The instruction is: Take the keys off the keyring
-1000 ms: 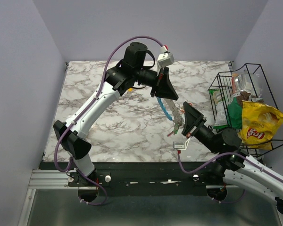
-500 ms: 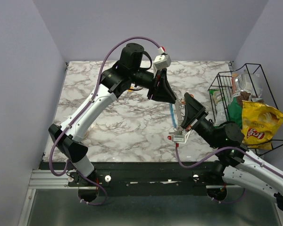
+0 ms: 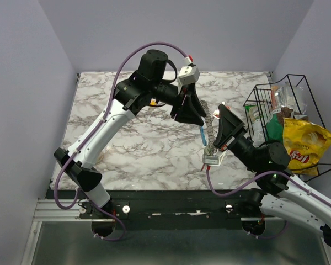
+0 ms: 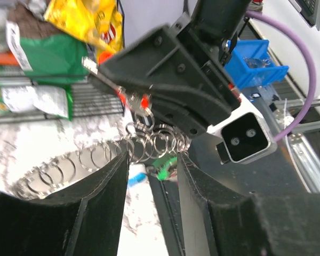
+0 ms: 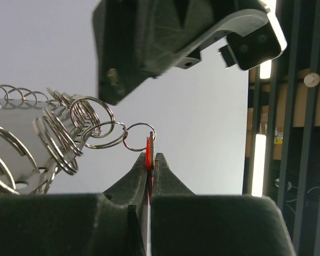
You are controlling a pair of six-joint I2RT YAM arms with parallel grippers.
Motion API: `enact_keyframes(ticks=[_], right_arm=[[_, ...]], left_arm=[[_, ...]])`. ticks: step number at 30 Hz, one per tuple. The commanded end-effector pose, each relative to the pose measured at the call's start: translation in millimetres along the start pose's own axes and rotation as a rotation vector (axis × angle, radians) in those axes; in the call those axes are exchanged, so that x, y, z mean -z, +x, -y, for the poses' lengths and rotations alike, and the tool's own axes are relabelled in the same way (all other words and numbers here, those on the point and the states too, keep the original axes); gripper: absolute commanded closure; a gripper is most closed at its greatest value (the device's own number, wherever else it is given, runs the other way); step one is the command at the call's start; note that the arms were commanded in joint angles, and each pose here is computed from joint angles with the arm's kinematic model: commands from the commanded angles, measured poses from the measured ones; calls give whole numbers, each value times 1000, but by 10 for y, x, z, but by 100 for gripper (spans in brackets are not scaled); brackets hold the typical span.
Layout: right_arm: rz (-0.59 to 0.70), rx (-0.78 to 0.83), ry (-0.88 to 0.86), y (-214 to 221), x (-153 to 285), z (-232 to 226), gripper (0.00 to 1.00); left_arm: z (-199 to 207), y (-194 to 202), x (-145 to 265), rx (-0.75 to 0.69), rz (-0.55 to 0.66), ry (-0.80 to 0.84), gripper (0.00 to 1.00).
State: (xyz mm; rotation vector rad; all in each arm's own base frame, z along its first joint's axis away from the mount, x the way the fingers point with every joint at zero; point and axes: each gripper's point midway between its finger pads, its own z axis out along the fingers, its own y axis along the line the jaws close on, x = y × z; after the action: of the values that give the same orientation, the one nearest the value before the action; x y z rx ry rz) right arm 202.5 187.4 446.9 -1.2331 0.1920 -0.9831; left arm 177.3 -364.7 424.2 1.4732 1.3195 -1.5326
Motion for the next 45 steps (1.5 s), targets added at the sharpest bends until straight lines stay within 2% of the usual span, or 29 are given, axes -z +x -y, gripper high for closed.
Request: enact_keyframes(ticks=[1, 6, 10, 11, 15, 21, 25, 31, 33, 34, 35, 36, 37, 38, 39, 40, 41, 42, 45], right_arm=[[-40, 512, 67, 35, 34, 439, 99], [-40, 500, 67, 38, 17, 442, 99], [-21, 506, 83, -1, 13, 463, 99], [-19, 503, 81, -4, 11, 455, 99], [-4, 488, 83, -25, 7, 450, 99], [8, 481, 86, -36, 1, 466, 99], [-2, 471, 84, -12, 1, 471, 99], [-34, 437, 64, 76, -2, 474, 99], [-40, 433, 59, 89, 0, 470, 99], [-43, 430, 56, 102, -3, 474, 99], [-45, 428, 56, 107, -2, 480, 99], [-48, 426, 52, 113, -5, 475, 99], [-49, 429, 46, 120, -6, 468, 99], [-51, 428, 46, 126, -9, 476, 99], [-55, 427, 47, 138, -7, 487, 99], [-53, 428, 46, 133, -11, 484, 99], [-52, 430, 42, 130, -19, 473, 99], [-50, 432, 37, 125, -24, 458, 99], [-53, 437, 35, 124, -20, 444, 99]], left_arm=[[261, -246, 82, -116, 27, 41, 49], [357, -336, 126, -158, 41, 67, 48], [133, -286, 128, -192, 18, -1, 45], [93, -306, 129, -244, 15, -11, 43], [-216, -206, 73, -245, -17, -54, 40], [-457, -116, -27, -243, -25, -28, 38], [-447, -61, -87, -218, -14, 47, 38], [-220, -80, -88, -185, 31, 194, 39], [-145, -26, -89, -94, 37, 243, 39], [-85, -190, -69, -204, 73, 257, 39], [-34, -219, -57, -189, 81, 275, 40], [12, -15, -58, 49, 43, 319, 40], [135, -256, -22, -194, 93, 336, 40], [239, -226, -8, -220, 99, 351, 40], [314, -151, -2, -238, 92, 367, 40], [346, 44, -31, -146, 25, 385, 41], [411, -35, -76, -160, 5, 397, 43], [339, 34, -116, -91, -21, 398, 46], [406, 35, -116, -148, 12, 410, 46]])
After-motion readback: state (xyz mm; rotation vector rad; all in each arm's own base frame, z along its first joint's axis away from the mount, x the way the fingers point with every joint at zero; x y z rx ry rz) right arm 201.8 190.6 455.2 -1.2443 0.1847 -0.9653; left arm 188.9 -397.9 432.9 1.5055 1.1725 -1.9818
